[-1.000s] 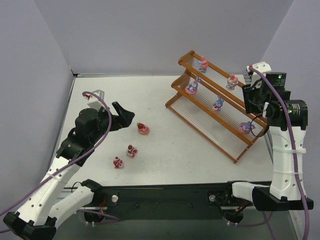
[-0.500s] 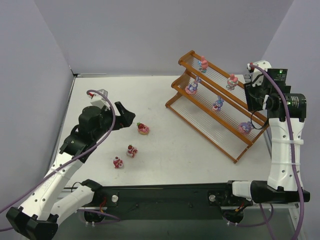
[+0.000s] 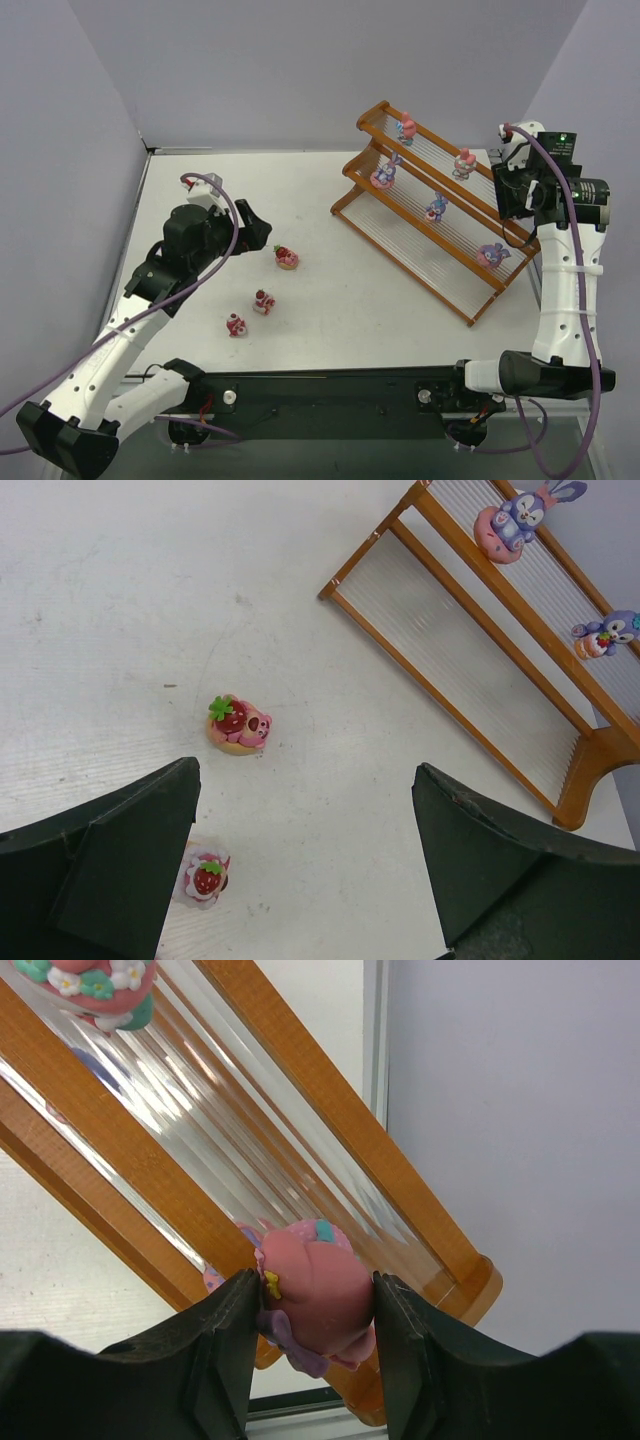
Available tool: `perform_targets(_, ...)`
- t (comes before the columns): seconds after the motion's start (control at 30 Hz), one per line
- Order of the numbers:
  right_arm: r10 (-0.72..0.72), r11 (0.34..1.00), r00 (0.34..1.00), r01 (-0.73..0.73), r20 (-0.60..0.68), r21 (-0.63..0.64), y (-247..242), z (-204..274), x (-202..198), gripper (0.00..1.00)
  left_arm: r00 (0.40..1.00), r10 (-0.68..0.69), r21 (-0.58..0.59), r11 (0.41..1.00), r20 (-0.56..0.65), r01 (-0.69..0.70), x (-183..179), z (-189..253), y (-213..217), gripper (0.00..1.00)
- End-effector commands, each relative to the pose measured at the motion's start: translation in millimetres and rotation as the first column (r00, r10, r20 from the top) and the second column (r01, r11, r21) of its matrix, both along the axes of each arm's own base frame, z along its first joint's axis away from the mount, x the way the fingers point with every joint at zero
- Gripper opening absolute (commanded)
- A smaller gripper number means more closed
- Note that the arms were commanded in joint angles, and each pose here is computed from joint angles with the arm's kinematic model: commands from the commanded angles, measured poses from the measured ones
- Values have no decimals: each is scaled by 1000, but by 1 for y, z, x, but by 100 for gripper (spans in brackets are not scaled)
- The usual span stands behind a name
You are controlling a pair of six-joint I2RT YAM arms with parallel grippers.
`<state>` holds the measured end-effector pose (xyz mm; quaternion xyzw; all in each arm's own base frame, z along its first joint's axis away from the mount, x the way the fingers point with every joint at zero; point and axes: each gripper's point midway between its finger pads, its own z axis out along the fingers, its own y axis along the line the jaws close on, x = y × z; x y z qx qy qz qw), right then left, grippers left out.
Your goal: Place and organize the plastic toys onto the shelf
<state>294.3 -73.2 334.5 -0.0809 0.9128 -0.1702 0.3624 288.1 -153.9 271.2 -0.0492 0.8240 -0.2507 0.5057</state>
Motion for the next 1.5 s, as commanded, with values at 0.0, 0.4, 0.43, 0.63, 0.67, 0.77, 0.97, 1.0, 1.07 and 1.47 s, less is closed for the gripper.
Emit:
perform_targets(0.0,9,1000,1000,-9,22,-13,-3,3,3,9,997,-7,-3,1000,71,7,6,27,-3,97)
perform_targets(0.4,1,1000,1000,-1,9,-17,-5,-6,3,28,997,-7,-4,1000,72,7,5,28,-2,97)
perform_targets(0.43,-4,1000,1000,5,14,-20,-6,-5,3,29,997,-7,-4,1000,72,7,5,28,-2,97)
perform_targets(0.63,-17,1000,999,18,29,-23,-7,0,2,38,997,-7,-6,1000,75,7,4,29,-1,97)
perform_targets(0.67,-17,1000,999,18,32,-23,-7,0,1,39,997,-7,-5,1000,73,7,4,29,-1,97)
perform_targets(0.77,-25,999,999,26,33,-19,-7,0,0,40,997,-8,-6,1000,75,9,3,29,-1,97)
perform_targets(0.97,-61,997,997,59,44,42,-7,-2,-1,40,997,-7,-5,1000,72,7,2,28,0,97)
perform_targets(1.0,-58,997,997,56,45,62,-5,-2,-1,40,997,-6,-6,1000,73,7,1,29,0,97)
perform_targets(1.07,-83,992,995,79,46,96,-8,-4,-1,40,998,-5,-4,1000,70,5,2,28,0,97)
perform_targets(1.47,-83,970,996,71,45,235,-2,-8,5,45,998,-9,0,1000,66,9,2,26,-1,97)
